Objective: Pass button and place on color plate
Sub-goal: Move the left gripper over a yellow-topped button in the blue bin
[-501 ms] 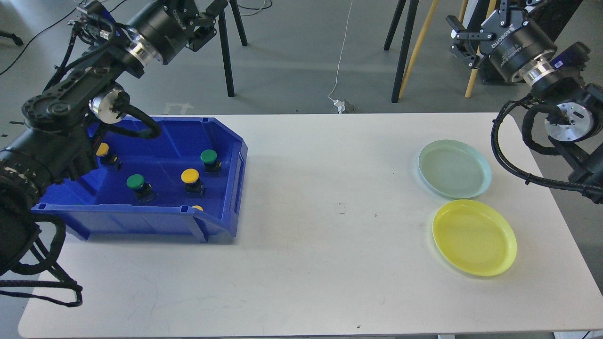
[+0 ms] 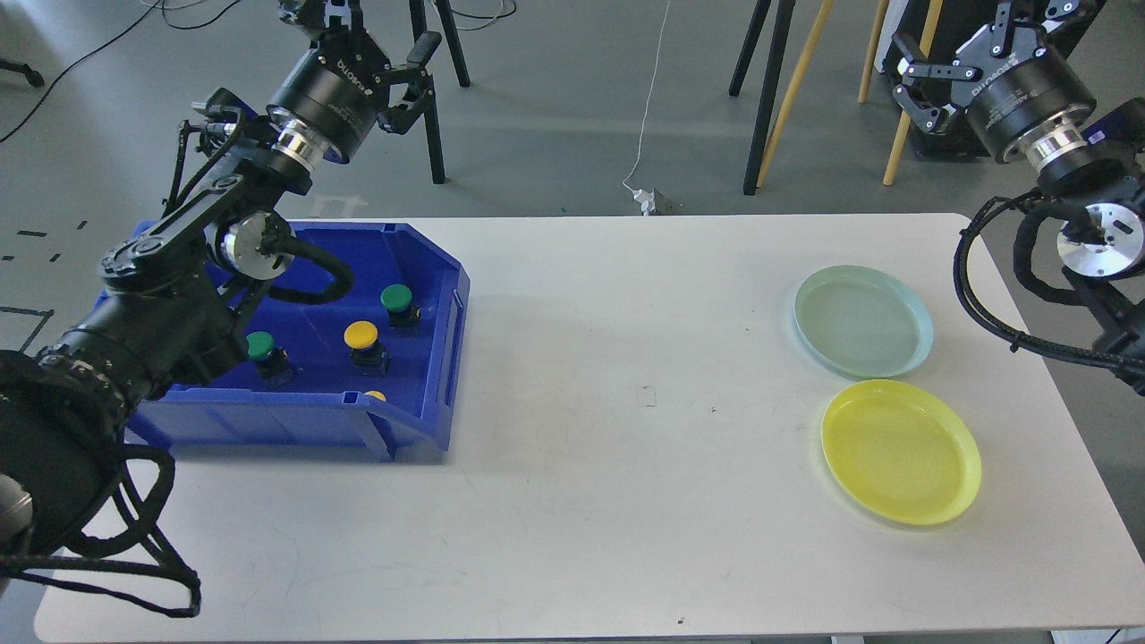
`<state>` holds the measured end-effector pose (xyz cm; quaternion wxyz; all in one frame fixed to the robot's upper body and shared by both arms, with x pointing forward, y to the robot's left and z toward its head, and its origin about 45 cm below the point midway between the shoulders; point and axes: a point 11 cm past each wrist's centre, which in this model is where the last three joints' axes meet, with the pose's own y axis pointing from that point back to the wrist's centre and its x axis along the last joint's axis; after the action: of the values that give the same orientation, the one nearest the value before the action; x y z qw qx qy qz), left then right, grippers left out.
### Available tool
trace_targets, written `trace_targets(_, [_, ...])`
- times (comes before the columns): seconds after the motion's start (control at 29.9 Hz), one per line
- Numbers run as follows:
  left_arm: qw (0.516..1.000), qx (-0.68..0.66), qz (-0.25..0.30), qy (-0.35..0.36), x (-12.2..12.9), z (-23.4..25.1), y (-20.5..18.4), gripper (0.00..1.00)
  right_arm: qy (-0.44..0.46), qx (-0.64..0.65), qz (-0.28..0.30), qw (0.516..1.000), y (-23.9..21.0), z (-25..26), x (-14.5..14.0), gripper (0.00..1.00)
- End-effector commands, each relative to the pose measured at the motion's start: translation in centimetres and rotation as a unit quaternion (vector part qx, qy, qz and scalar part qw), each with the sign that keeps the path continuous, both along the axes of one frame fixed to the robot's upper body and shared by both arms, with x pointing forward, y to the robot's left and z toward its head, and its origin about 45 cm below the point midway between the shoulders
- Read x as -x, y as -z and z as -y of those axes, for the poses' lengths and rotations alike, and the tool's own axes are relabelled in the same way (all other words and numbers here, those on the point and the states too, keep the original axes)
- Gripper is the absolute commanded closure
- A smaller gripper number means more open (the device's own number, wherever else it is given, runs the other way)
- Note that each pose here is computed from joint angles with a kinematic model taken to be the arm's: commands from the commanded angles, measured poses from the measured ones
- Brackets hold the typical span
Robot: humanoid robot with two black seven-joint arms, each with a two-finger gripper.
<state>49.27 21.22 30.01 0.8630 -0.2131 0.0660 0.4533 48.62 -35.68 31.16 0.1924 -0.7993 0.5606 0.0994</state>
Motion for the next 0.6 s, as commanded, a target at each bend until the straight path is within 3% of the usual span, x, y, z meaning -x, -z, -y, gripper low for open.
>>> trace_targets(0.0, [0.999, -0.011, 0.02, 0.024, 1.3, 0.4, -0.3, 0.0, 0.012, -0.025, -0.022, 0.999, 2.1, 0.9, 0.8, 0.0])
trace_targets(0.2, [0.967, -0.199, 0.137, 0.083, 4.5, -1.6, -5.2, 0.0, 0.042, -0.044, -0.038, 0.997, 3.4, 3.4, 1.9, 0.0])
trace_targets(0.33, [0.91, -0.363, 0.165, 0.116, 4.5, -2.6, -6.3, 0.0, 0.046, -0.04, -0.037, 0.997, 3.2, 4.0, 2.0, 0.0])
trace_targets(0.47, [0.768, -0.586, 0.175, 0.191, 4.7, -2.7, -4.7, 0.0, 0.048, -0.041, -0.041, 0.997, 3.5, 4.1, 2.1, 0.0])
trace_targets(0.57, [0.608, -0.735, 0.163, 0.25, 5.0, -5.2, -1.5, 0.0, 0.05, -0.04, -0.046, 0.997, 4.1, 4.3, 2.4, 0.0])
